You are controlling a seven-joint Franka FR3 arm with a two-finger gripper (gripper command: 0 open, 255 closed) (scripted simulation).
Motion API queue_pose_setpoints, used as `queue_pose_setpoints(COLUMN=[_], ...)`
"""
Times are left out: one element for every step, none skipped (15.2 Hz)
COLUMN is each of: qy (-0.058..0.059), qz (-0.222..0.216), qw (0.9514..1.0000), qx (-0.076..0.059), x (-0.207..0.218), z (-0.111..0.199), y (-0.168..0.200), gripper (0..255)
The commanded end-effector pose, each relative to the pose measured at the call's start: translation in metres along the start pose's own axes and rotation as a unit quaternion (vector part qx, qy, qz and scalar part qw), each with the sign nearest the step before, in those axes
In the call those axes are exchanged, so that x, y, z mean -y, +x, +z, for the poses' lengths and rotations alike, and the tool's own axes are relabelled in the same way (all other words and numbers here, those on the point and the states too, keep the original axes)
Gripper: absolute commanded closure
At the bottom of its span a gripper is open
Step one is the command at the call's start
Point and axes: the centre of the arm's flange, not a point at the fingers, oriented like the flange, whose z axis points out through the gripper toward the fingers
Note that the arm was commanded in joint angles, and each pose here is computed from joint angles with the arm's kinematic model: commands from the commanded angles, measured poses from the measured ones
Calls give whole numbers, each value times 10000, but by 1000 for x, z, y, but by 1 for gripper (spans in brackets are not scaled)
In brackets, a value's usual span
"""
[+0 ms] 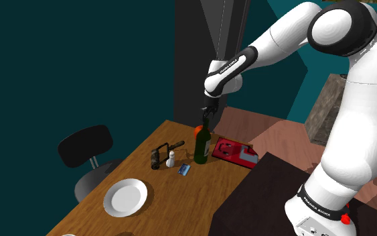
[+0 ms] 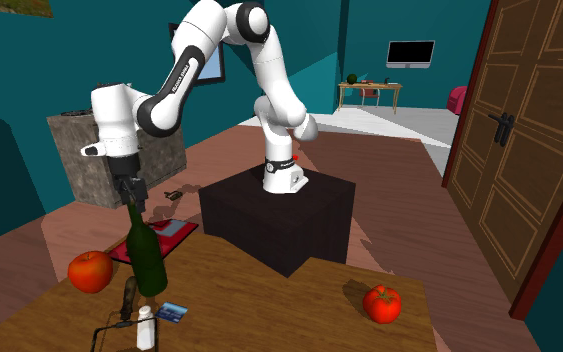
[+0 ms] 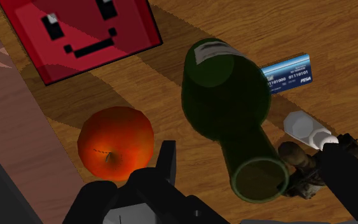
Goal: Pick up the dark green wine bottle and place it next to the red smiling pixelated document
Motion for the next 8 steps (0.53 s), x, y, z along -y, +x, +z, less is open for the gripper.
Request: queue_pose_setpoints(qy=[0,0,0,0,0,0,0,0], qz=[0,0,0,0,0,0,0,0], qw=[10000,10000,10000,10000,10000,10000,10000,10000], qx=[0,0,0,0,0,0,0,0], x=[0,0,0,0,0,0,0,0], z=[0,0,-13,-26,-40,-50,-50,-50], y=[0,0,0,0,0,0,0,0], gripper=[0,0,0,0,0,0,0,0])
